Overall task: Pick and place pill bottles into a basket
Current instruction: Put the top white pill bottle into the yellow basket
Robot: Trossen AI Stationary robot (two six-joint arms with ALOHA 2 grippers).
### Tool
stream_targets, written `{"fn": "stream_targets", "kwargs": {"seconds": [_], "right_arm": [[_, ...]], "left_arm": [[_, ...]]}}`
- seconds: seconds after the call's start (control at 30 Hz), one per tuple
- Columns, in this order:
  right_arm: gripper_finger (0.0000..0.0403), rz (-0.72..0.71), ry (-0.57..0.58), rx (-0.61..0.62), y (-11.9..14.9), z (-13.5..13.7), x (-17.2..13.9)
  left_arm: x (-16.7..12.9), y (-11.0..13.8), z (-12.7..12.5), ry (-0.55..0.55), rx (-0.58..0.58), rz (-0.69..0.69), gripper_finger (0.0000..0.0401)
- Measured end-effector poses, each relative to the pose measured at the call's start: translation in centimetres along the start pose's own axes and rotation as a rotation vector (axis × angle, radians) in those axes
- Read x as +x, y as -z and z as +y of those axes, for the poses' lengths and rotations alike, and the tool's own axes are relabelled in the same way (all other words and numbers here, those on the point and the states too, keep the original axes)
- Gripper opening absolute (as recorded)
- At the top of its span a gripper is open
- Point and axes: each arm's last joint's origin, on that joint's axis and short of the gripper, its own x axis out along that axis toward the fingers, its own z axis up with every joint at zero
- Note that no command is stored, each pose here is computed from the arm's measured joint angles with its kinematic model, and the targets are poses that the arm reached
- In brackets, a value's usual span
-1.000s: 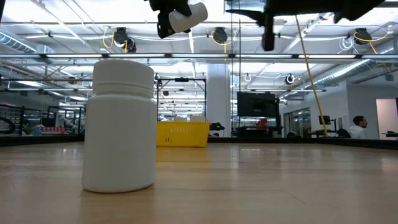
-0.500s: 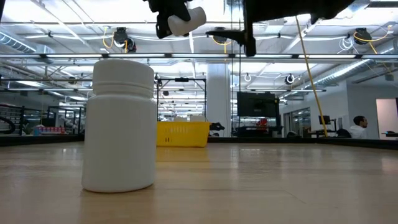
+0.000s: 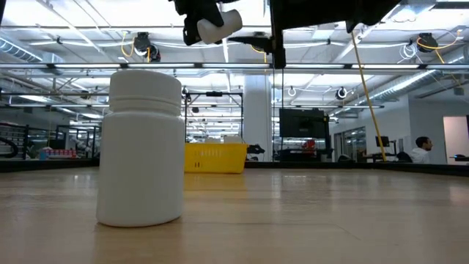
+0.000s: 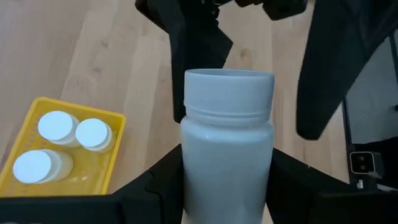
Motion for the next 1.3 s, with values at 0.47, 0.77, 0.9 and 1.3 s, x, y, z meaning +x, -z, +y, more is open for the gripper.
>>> {"fn": "stream_targets", "kwargs": {"seconds": [0.47,0.77,0.9,1.3], "right_arm": [[0.0141,-0.011,0.013,-0.038,-0.3,-0.3,0.0],[0.0141,-0.017,0.056,-0.043,-0.9,-1.0,0.0],[0.0141,-0.017,0.061,-0.043,-1.1,-1.1,0.1],[0.0141,0.038,0.117,-0.054,-1.3,-2.0,0.0]], "left_arm": [[0.0,0.0,0.1,-0.064,-0.001,-0.008,0.0198],[-0.1,0.6,0.6,-0.214,-0.044,0.048,0.0228],[-0.1,0.9,0.6,-0.244,-0.036,0.075,0.0259],[-1.1,2.2,0.5,-0.384,-0.024,0.163,0.0349]]}}
